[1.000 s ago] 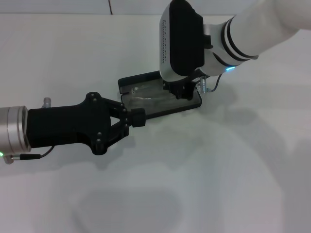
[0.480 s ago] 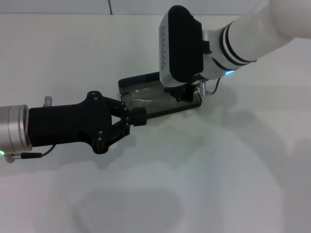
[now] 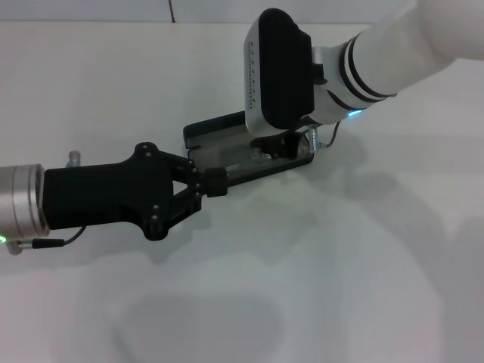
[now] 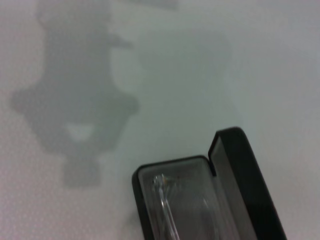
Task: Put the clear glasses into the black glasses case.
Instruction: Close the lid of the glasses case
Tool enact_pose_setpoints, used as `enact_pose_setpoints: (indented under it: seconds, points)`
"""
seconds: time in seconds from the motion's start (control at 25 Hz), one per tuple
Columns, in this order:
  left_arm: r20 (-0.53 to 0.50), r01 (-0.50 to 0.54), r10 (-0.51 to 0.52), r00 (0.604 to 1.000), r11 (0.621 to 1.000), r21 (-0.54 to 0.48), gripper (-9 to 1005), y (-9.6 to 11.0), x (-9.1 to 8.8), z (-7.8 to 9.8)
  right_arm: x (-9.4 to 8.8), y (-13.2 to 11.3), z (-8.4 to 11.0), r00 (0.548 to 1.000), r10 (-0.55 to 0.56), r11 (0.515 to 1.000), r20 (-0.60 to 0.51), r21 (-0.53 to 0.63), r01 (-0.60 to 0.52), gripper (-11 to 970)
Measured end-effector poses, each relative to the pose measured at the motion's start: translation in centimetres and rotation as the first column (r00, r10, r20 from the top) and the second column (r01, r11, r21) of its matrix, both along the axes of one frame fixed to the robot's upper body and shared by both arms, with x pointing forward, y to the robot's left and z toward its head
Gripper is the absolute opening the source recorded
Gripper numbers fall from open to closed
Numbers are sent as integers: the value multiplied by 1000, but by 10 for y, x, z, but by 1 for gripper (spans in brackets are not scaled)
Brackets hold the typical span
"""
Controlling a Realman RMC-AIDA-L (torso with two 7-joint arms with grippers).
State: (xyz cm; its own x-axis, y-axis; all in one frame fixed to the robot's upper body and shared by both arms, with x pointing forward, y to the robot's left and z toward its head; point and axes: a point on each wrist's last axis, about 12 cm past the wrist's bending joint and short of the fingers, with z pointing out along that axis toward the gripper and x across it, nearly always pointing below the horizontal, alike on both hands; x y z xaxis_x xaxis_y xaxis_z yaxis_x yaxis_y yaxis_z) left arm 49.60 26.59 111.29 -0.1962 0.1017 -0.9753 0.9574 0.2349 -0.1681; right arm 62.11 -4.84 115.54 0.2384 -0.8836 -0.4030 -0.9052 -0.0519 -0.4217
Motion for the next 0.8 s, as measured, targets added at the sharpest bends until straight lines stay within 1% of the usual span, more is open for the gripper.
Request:
enact_pose_setpoints:
  seconds: [0.2,0.32,0.44,0.52,0.68,0.76,0.8]
  points:
    - [0,-12,12,1000,1000,-6,52,3,-1,0,-6,1,3,1000,5,999,-10,33,-5,147]
    - [8,-48,48,999,999,-26,52,9,-1,2,-9,-4,3,1000,-4,999,-28,53,5,160]
    - [16,-86,87,996,995,-56,52,15,0,6,-13,-12,0,998,-39,996,-58,82,44,177]
    - [19,-104,106,994,991,-84,52,17,1,9,-18,-22,-5,992,-81,987,-101,131,94,177]
    - [31,-174,182,983,970,-169,53,22,9,17,-32,-45,-16,970,-147,949,-194,247,194,176]
    - [17,-216,223,975,958,-190,53,20,21,17,-39,-58,-20,957,-169,922,-236,305,238,175]
    - [9,-233,239,971,954,-190,53,18,27,17,-42,-66,-21,949,-175,899,-264,349,263,175]
